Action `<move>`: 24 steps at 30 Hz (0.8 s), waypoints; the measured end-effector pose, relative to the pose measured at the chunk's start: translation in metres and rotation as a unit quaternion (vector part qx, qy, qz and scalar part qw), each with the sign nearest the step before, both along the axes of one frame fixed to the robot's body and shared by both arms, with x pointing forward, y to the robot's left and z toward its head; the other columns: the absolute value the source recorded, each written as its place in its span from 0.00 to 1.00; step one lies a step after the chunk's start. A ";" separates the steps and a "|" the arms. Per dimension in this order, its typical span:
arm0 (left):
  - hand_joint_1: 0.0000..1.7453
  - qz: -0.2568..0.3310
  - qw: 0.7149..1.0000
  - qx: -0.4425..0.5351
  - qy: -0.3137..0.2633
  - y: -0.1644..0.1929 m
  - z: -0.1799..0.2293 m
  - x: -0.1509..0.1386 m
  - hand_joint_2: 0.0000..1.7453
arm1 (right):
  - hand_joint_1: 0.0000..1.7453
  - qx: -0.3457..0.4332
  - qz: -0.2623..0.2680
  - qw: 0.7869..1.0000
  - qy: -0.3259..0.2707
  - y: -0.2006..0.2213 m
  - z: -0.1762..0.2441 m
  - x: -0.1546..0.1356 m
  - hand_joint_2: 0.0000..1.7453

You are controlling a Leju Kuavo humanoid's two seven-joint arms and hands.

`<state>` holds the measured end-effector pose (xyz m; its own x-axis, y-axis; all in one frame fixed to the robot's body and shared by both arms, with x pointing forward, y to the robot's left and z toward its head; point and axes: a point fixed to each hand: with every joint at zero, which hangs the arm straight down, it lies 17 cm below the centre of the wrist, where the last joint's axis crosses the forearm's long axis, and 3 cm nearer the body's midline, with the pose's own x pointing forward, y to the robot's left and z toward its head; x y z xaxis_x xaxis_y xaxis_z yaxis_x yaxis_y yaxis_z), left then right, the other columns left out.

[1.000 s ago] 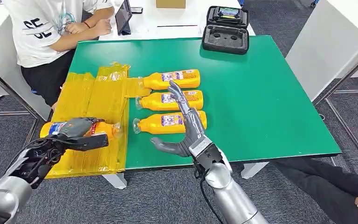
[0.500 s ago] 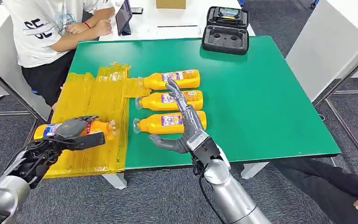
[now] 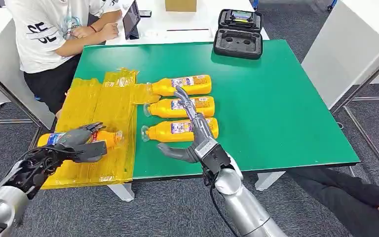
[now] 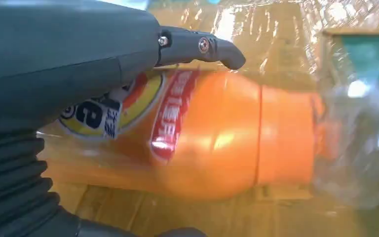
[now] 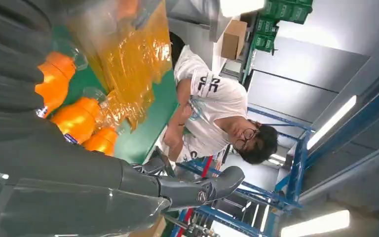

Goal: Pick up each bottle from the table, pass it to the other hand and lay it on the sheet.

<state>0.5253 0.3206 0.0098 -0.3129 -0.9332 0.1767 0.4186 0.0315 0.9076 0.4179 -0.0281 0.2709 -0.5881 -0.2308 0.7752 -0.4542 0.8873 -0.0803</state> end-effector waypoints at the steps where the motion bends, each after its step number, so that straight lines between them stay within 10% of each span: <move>1: 0.00 0.003 1.000 -0.014 0.005 0.000 0.001 -0.001 0.00 | 0.00 -0.001 0.000 1.000 0.002 0.000 -0.001 0.000 1.00; 15: 0.00 0.029 0.992 -0.125 -0.008 -0.007 0.015 0.000 0.00 | 0.00 -0.015 -0.004 1.000 0.018 0.001 -0.017 0.003 1.00; 24: 0.00 -0.009 0.901 -0.172 -0.398 -0.048 0.138 -0.019 0.00 | 0.00 -0.010 0.011 0.999 0.032 0.008 -0.030 -0.003 1.00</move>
<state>0.5067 0.2727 0.1475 -0.4825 -0.8598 0.1672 -0.3576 0.3676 0.8585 0.4150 -0.0204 0.2411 -0.5326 -0.2279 0.8151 -0.4788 0.8753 -0.0682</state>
